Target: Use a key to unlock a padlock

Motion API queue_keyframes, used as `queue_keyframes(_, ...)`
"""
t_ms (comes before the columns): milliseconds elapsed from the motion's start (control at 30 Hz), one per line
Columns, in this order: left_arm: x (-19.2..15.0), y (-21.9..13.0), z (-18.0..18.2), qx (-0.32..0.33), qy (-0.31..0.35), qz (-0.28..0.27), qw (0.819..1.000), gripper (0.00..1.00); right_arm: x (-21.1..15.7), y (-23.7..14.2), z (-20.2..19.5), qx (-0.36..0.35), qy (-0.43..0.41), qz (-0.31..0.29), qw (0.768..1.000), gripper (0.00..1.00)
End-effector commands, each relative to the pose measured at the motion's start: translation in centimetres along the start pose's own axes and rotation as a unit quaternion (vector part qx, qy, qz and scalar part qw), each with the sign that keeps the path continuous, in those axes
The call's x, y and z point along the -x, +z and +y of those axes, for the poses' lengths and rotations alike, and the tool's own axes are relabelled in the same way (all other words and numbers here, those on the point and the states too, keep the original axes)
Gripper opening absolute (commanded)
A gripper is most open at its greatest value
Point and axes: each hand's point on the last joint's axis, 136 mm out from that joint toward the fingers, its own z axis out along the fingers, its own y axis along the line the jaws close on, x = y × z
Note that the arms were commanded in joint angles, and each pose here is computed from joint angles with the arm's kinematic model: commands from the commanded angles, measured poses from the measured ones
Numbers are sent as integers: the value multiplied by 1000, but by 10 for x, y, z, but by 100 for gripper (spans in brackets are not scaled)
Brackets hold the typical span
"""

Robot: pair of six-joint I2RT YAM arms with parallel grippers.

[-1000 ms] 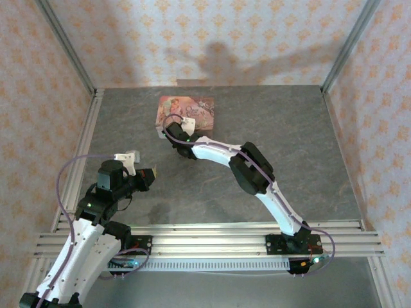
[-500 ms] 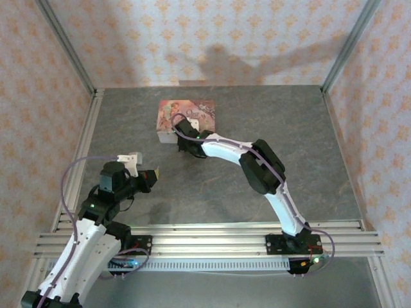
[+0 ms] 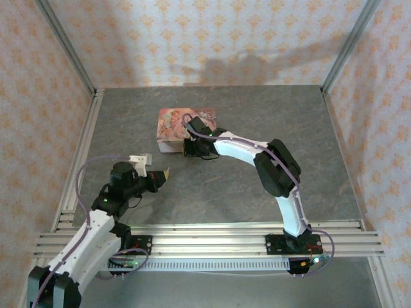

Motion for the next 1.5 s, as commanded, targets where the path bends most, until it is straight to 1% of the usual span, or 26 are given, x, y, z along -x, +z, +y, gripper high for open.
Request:
queue_keyframes(0, 19, 9, -14, -49, 13, -34, 998, 0, 13, -30, 25, 65, 7, -13, 998, 0)
queue_keyframes(33, 22, 13, -17, -64, 12, -34, 997, 0, 13, -31, 25, 74, 13, -10, 997, 0)
queue_keyframes(100, 23, 22, -24, -93, 8, -18, 995, 0, 13, -33, 26, 86, 25, -6, 996, 0)
queue_keyframes(167, 27, 33, -27, -106, 0, -4, 994, 0, 14, -36, 27, 99, 33, -4, 995, 0)
queue_keyframes(300, 34, 50, -26, -119, -3, 4, 993, 0, 15, -41, 27, 109, 43, -4, 993, 0)
queue_keyframes(467, 34, 66, -19, -125, 7, 11, 992, 0, 15, -48, 29, 121, 46, 4, 992, 0)
queue_keyframes(733, 22, 84, -1, -115, 36, 22, 993, 0, 12, -57, 29, 124, 37, 25, 991, 0)
queue_keyframes(900, 23, 87, 5, -107, 50, 18, 993, 0, 12, -61, 34, 136, 36, 35, 989, 0)
queue_keyframes(1133, 20, 87, 20, -92, 53, 20, 994, 0, 14, -67, 38, 151, 44, 47, 986, 0)
queue_keyframes(1300, 21, 86, 23, -79, 51, 23, 995, 0, 13, -62, 26, 122, 41, 43, 991, 0)
queue_keyframes(1400, 17, 84, 28, -55, 53, 38, 996, 0, 12, -54, 17, 108, 49, 36, 992, 0)
queue_keyframes(1467, 14, 81, 36, -25, 53, 47, 997, 0, 11, -48, 11, 96, 53, 31, 993, 0)
